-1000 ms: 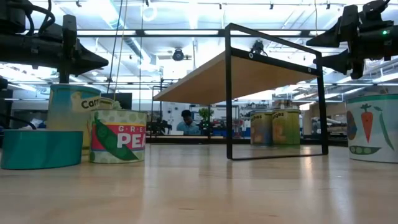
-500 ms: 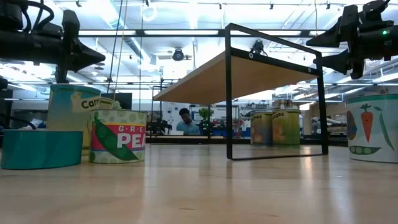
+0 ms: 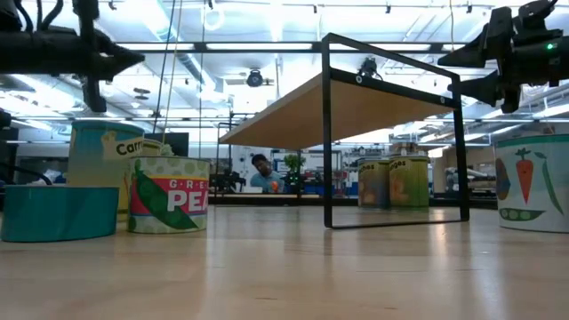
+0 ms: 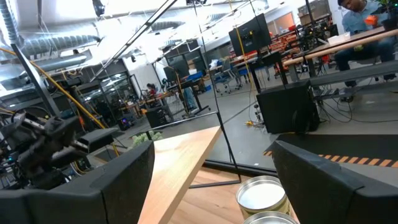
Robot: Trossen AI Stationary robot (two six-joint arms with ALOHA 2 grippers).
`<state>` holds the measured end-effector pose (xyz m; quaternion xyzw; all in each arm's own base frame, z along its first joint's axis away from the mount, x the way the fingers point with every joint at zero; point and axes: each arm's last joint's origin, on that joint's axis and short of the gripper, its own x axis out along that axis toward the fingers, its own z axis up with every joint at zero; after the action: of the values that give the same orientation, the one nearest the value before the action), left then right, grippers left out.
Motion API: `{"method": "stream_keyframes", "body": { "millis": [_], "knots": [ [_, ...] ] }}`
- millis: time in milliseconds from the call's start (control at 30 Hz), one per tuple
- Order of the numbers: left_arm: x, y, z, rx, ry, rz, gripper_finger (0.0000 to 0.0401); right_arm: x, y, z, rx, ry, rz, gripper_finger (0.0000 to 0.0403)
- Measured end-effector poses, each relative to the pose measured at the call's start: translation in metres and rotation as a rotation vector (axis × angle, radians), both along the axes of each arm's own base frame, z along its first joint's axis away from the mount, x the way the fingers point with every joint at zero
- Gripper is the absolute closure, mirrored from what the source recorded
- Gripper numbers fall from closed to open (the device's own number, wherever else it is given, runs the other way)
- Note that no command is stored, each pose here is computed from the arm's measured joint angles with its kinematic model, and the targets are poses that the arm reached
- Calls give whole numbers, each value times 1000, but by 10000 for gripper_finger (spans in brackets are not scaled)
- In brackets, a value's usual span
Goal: Pick and place cans onto a shelf
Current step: Put the large canned peas on the shelf
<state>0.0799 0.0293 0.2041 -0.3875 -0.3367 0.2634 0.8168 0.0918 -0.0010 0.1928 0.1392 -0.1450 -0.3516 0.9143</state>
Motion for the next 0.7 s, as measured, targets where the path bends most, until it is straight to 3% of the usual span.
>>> {"method": "stream_keyframes", "body": {
  "millis": [233, 400, 700],
  "knots": [
    [0, -7, 10, 125, -77, -227, 381, 0, 0, 0, 0, 0, 0, 70],
    [-5, -9, 27, 181, -103, -255, 381, -1, 0, 2, 8, -29, 0, 70],
    [-8, -9, 43, 166, 107, -229, 378, -16, -5, 28, 182, -447, -2, 70]
  ]
}}
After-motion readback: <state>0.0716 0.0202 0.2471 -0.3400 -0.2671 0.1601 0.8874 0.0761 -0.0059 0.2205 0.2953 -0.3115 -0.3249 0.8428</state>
